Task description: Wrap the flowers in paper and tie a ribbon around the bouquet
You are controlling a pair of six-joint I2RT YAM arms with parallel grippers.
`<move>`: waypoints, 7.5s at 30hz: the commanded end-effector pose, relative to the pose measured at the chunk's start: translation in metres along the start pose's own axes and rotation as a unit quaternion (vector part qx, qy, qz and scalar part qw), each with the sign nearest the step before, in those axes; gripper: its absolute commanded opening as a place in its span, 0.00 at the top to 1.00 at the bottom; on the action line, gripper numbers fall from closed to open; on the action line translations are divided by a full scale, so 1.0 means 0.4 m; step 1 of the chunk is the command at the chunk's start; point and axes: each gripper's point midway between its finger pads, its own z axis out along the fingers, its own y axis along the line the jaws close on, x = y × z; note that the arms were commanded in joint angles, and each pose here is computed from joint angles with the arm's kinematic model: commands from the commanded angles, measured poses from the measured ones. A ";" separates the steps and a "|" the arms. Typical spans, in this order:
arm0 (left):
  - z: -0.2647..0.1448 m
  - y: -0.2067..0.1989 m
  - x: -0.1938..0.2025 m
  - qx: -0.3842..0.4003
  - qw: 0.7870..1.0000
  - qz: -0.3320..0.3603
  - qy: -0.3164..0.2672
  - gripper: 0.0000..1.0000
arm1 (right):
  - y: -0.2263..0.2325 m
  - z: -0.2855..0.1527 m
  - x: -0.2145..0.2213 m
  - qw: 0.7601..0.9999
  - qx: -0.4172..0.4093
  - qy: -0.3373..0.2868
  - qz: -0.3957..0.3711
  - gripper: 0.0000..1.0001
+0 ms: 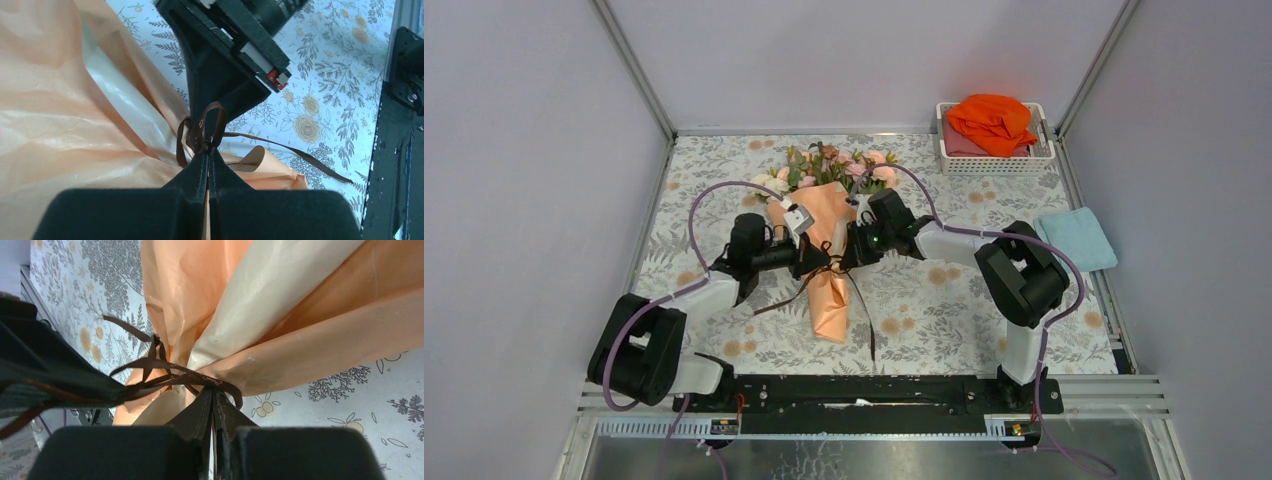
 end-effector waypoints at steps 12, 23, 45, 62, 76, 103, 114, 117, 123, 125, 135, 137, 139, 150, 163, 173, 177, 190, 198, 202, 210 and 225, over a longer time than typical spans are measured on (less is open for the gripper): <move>0.006 -0.043 -0.020 0.037 0.996 0.075 -0.019 1.00 | 0.056 0.001 -0.086 0.997 -0.026 -0.074 0.029 0.68; 0.005 -0.053 -0.044 0.060 0.987 0.145 -0.021 1.00 | 0.092 -0.147 -0.026 0.988 -0.063 0.046 -0.131 0.54; 0.010 -0.027 -0.041 0.047 0.981 0.186 -0.005 1.00 | 0.037 -0.021 -0.100 0.960 -0.136 0.029 -0.243 0.59; 0.024 -0.032 -0.015 0.087 0.953 0.290 0.010 1.00 | 0.088 -0.095 -0.014 0.965 -0.168 0.015 -0.202 1.00; 0.052 -0.015 -0.044 0.092 0.931 0.354 -0.003 1.00 | 0.090 -0.102 -0.035 0.973 -0.183 -0.008 -0.139 0.71; 0.038 -0.032 -0.029 0.118 0.922 0.367 0.021 1.00 | -0.060 0.010 -0.091 0.977 -0.109 0.009 -0.184 0.85; 0.035 -0.018 -0.035 0.114 0.917 0.381 0.020 1.00 | 0.013 -0.011 -0.062 0.948 -0.221 0.026 -0.227 0.84; 0.032 -0.020 -0.034 0.116 0.917 0.380 0.017 1.00 | -0.027 0.000 -0.112 0.960 -0.150 0.002 -0.236 0.82; 0.022 -0.028 -0.023 0.124 0.915 0.383 0.017 1.00 | -0.059 0.005 -0.193 0.962 -0.075 -0.056 -0.257 0.82; 0.019 -0.029 -0.019 0.127 0.912 0.389 0.017 1.00 | -0.058 0.012 -0.192 0.960 -0.076 -0.058 -0.262 0.83; 0.012 -0.010 -0.015 0.122 0.910 0.396 0.017 1.00 | 0.030 0.000 -0.041 0.937 -0.233 0.035 -0.258 0.80; 0.008 -0.008 -0.007 0.124 0.908 0.399 0.020 1.00 | 0.047 -0.009 -0.031 0.933 -0.256 0.042 -0.250 0.80; 0.007 -0.008 -0.005 0.124 0.906 0.404 0.020 1.00 | 0.057 -0.011 -0.023 0.931 -0.266 0.040 -0.246 0.78; -0.002 -0.011 0.003 0.126 0.907 0.402 0.026 1.00 | 0.113 0.016 -0.008 0.928 -0.281 0.027 -0.244 0.78; -0.008 -0.012 0.011 0.128 0.908 0.398 0.028 1.00 | 0.055 0.062 0.033 0.949 -0.197 0.056 -0.239 0.67; -0.014 -0.012 0.021 0.128 0.909 0.394 0.036 1.00 | 0.062 0.057 -0.034 0.954 -0.166 0.011 -0.248 0.98; -0.019 -0.005 0.024 0.126 0.909 0.396 0.040 1.00 | 0.071 0.023 -0.067 0.956 -0.160 -0.008 -0.246 1.00; -0.011 0.019 0.011 0.112 0.908 0.402 0.031 1.00 | 0.056 -0.043 -0.116 0.962 -0.145 -0.041 -0.228 1.00; 0.002 0.009 0.031 0.119 0.907 0.403 0.028 1.00 | 0.017 -0.012 -0.077 0.971 -0.135 -0.027 -0.195 0.92; 0.010 0.011 0.036 0.117 0.906 0.406 0.027 1.00 | 0.015 -0.016 -0.078 0.972 -0.128 -0.033 -0.194 0.84; 0.016 0.011 0.027 0.114 0.905 0.410 0.028 1.00 | 0.014 -0.021 -0.101 0.972 -0.115 -0.045 -0.202 0.92; 0.030 0.025 0.005 0.120 0.916 0.379 0.044 1.00 | 0.030 -0.066 -0.171 0.972 -0.087 -0.081 -0.201 1.00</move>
